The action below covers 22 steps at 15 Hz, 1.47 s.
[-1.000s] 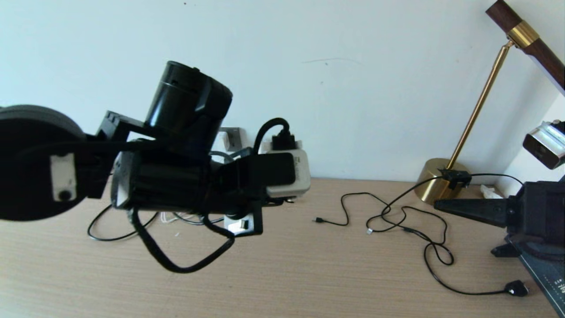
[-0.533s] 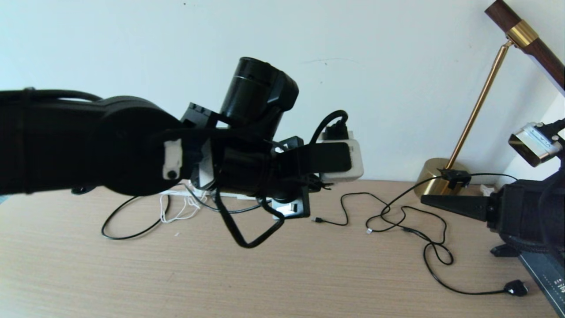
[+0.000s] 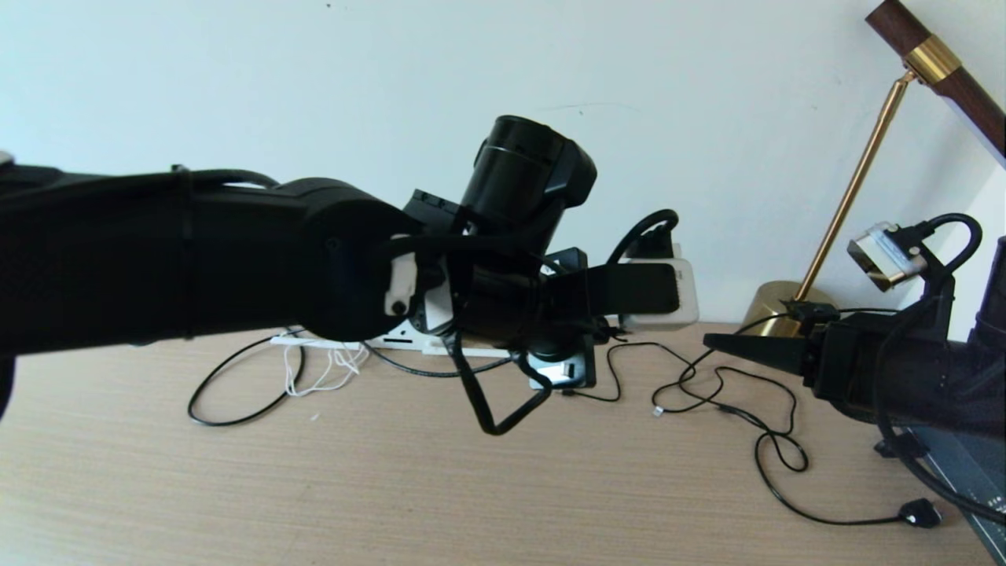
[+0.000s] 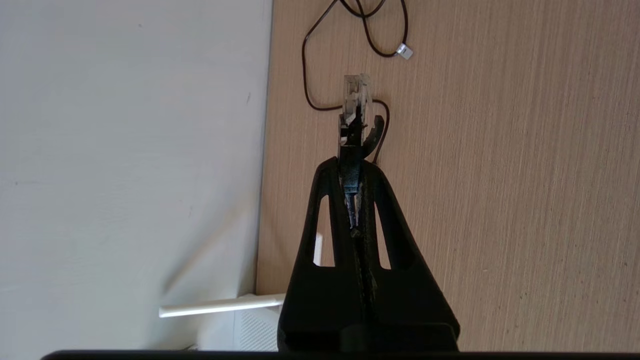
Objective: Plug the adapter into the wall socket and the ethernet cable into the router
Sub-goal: Hand it to the other hand
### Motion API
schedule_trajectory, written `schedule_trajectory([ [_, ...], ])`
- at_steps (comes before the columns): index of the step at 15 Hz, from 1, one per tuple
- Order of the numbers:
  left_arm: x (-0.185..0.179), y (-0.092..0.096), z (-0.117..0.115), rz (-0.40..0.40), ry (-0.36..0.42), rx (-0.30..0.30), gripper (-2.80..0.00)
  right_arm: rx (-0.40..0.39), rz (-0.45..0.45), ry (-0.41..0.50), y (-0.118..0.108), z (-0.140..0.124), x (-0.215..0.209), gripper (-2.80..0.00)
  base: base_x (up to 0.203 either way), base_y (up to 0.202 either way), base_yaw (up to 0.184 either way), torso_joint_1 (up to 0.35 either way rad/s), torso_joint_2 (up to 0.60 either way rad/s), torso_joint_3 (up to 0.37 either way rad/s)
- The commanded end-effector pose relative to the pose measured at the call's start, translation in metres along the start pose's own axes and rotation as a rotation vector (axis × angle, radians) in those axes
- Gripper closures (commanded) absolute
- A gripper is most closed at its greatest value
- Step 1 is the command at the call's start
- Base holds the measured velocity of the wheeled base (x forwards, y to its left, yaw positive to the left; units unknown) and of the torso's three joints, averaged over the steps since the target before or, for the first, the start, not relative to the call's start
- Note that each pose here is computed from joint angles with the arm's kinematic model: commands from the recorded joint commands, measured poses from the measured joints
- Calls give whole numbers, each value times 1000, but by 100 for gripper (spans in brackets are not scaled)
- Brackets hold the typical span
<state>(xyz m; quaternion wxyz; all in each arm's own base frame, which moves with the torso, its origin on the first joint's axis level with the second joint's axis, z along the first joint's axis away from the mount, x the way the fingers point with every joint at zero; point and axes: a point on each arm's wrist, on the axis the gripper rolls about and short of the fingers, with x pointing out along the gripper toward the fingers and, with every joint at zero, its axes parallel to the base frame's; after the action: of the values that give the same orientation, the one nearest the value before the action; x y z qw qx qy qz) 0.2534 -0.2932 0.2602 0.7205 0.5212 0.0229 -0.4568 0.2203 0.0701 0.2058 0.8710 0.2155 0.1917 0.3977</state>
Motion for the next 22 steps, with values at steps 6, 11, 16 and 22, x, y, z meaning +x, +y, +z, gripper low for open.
schedule_trajectory([
  [6,-1,-6,13,-5,-38,23,0,39,53,9,12,-3,-2,-280,0,0,0,0,0,0],
  [11,-16,-7,16,-18,-87,26,0,25,132,23,9,-14,-2,-280,0,0,0,0,0,0],
  [16,-12,-8,21,-14,-158,32,0,31,139,35,-1,-16,10,-280,0,0,0,0,0,0],
  [22,-11,-17,30,-43,-181,46,0,-11,173,-2,12,-7,6,-280,0,0,0,0,0,0],
])
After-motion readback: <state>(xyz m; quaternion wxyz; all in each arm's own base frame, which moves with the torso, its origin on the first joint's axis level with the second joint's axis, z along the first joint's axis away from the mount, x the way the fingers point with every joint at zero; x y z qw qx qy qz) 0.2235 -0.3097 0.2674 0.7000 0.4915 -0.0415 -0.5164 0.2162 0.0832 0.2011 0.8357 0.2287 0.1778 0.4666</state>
